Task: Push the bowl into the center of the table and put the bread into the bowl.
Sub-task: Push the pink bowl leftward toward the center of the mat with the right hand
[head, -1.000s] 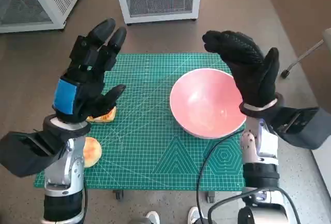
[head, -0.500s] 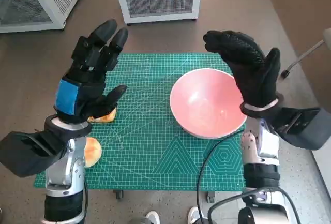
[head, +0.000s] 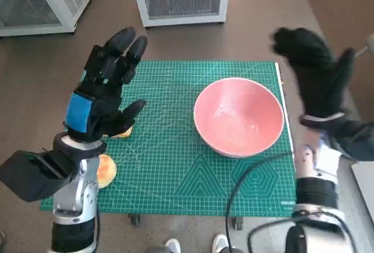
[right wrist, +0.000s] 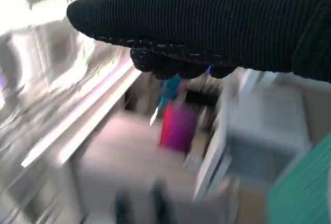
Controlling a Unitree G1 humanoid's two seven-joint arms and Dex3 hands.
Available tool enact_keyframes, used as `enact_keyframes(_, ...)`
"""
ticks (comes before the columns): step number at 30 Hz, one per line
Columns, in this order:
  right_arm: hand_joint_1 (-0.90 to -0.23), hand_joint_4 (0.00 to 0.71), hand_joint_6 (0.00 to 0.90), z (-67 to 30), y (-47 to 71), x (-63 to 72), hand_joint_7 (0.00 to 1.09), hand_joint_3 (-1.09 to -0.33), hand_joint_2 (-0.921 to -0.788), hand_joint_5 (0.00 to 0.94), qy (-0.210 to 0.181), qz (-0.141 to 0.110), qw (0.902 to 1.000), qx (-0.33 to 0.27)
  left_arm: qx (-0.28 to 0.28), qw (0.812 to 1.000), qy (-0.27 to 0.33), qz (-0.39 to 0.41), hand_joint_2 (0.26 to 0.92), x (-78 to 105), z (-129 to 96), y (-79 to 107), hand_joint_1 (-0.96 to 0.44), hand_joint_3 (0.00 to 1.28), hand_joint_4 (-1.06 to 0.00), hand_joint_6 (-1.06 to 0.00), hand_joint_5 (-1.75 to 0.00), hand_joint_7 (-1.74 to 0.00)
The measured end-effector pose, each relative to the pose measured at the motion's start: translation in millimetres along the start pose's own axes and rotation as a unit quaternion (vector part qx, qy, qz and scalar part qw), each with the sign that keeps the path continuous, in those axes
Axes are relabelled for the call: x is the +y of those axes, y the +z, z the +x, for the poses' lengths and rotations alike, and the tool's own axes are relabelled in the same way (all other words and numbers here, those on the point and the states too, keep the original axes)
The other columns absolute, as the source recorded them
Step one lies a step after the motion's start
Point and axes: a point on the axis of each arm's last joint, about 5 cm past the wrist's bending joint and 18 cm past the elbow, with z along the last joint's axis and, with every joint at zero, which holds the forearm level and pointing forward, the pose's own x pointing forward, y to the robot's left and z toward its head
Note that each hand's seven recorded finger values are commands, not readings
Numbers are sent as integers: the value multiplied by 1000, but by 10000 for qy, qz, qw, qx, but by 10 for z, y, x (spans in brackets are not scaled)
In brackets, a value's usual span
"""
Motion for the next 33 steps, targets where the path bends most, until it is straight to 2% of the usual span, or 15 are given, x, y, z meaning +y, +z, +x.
enact_keyframes(3,-628,225,367,-52,-28,-109,1,-593,-921,3,-480,-158,9983,280,3,10000,7,0,921,1,-2,-1,-609,319,-249,-97,0,-523)
enact_keyframes(6,-630,224,370,-129,-69,-209,3,-577,-921,2,-960,-179,9933,625,3,10000,23,-8,921,-1,-4,-3,-609,319,-249,-97,0,-524)
enact_keyframes(10,-617,219,372,-244,-131,-297,4,-574,-921,0,-1487,-15,9829,1087,-4,10000,63,-22,921,-8,-13,-9,-597,319,-248,-97,0,-525)
enact_keyframes(14,-600,213,375,-343,-189,-329,5,-586,-921,0,-1825,183,9720,1470,-16,10000,79,-16,921,-12,-16,-10,-585,321,-248,-97,0,-526)
enact_keyframes(18,-587,202,371,-398,-236,-316,3,-629,-921,0,-1999,283,9643,1713,-22,10000,71,11,921,-16,-15,-10,-586,322,-248,-95,0,-527)
enact_keyframes(25,-548,188,351,-450,-304,-257,0,-727,-921,0,-2016,124,9554,2153,-35,10000,78,25,921,-10,-20,-8,-610,323,-246,-91,0,-528)
enact_keyframes(29,-542,183,348,-507,-369,-192,0,-750,-921,0,-2010,131,9492,2419,-35,10000,77,28,921,-4,-25,-8,-603,324,-244,-90,0,-529)
enact_keyframes(33,-551,175,348,-559,-441,-109,1,-754,-921,0,-1982,277,9432,2650,-18,10000,87,25,921,1,-36,-10,-585,324,-243,-89,0,-530)
